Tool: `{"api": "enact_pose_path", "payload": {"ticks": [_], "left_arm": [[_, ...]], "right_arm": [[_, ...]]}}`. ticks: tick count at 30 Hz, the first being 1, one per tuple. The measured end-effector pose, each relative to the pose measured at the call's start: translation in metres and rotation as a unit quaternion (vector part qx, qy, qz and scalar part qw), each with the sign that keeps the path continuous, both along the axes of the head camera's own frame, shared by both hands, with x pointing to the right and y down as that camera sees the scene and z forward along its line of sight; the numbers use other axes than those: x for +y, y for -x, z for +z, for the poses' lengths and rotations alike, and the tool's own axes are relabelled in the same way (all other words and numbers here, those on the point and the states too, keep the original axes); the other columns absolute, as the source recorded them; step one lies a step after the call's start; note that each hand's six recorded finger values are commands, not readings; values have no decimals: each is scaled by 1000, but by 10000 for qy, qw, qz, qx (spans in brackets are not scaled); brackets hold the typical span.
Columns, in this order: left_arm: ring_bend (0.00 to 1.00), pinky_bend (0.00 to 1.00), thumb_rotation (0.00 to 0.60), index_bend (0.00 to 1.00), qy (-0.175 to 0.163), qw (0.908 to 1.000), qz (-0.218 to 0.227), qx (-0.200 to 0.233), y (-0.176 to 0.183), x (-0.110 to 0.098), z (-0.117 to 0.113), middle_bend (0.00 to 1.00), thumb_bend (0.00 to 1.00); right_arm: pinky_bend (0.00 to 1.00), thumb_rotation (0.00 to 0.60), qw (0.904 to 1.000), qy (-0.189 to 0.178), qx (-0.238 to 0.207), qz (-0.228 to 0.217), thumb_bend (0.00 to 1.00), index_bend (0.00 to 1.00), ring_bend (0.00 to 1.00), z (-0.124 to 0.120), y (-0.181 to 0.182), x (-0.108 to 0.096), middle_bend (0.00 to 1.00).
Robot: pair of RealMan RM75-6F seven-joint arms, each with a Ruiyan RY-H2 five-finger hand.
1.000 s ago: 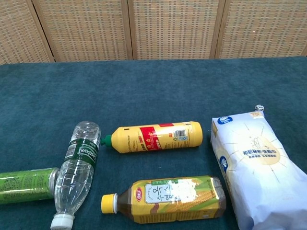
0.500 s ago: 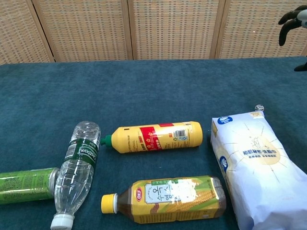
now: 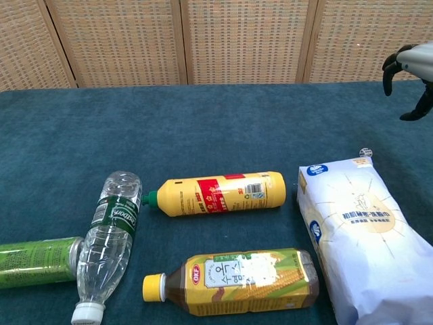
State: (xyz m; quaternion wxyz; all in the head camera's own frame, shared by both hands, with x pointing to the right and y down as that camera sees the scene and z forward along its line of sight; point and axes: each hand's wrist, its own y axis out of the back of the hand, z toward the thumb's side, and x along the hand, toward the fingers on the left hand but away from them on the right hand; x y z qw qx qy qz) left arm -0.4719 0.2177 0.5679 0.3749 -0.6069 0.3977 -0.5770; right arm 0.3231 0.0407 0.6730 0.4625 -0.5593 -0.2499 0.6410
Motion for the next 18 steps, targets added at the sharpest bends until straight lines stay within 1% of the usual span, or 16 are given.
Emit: {"api": "enact_pose_path", "payload": {"ticks": [7, 18], "left_arm": [[0, 0, 600, 0, -5, 10000, 10, -2, -1, 0, 0, 0, 147], [0, 0, 600, 0, 10, 10000, 17, -4, -1, 1, 1, 0, 148]], "right_arm": [[135, 600, 9997, 217, -88, 30, 260, 403, 53, 19, 7, 7, 151], [139, 600, 9991, 380, -188, -25, 260, 422, 56, 34, 21, 15, 151]]}}
